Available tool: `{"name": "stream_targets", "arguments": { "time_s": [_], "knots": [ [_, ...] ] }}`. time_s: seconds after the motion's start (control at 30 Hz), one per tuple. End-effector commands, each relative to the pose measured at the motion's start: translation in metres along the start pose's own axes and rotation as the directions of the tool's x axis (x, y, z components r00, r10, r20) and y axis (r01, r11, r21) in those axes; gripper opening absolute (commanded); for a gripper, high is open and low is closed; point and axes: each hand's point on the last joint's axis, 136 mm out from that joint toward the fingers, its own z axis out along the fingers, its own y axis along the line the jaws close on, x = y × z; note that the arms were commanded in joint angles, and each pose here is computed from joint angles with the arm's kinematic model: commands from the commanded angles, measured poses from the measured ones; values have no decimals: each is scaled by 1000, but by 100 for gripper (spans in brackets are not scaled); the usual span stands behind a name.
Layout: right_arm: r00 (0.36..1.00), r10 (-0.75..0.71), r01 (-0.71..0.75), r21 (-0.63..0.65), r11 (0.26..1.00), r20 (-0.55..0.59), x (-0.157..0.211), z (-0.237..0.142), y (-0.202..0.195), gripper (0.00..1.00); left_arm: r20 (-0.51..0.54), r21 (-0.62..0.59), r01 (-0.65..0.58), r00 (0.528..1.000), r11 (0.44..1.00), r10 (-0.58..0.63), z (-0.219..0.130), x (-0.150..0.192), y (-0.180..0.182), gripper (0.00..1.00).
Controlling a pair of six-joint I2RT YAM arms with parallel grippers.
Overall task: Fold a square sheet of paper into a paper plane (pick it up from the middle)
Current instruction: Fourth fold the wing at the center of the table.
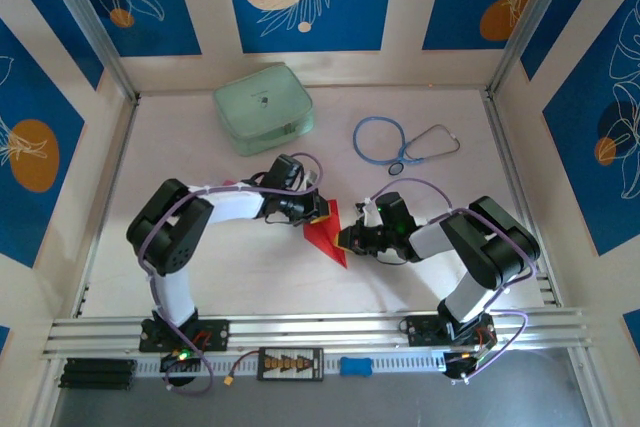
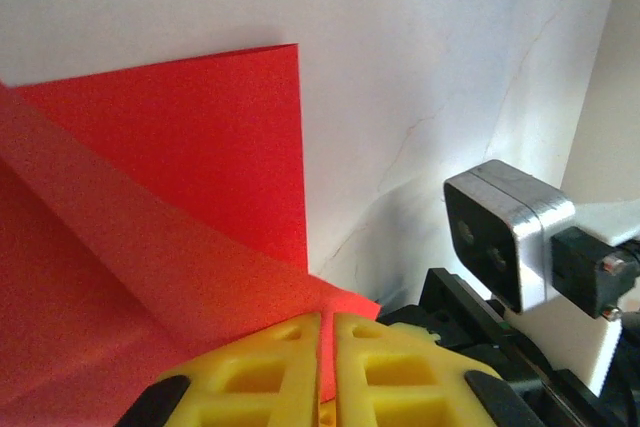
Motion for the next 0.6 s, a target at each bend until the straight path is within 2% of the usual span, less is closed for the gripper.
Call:
{"name": "stream_targets", "arguments": {
  "time_s": [0.0,0.57],
  "knots": [
    [1000,1,-1,-9,1000,-26,0,3,1,11,-7,26,-10,1000,1000,10,6,-2,-10,13],
    [1000,-6,7,17,1000,-28,2,-3,0,20,13,-34,26,1000,999,-26,13,-8,5,12]
  ]
}}
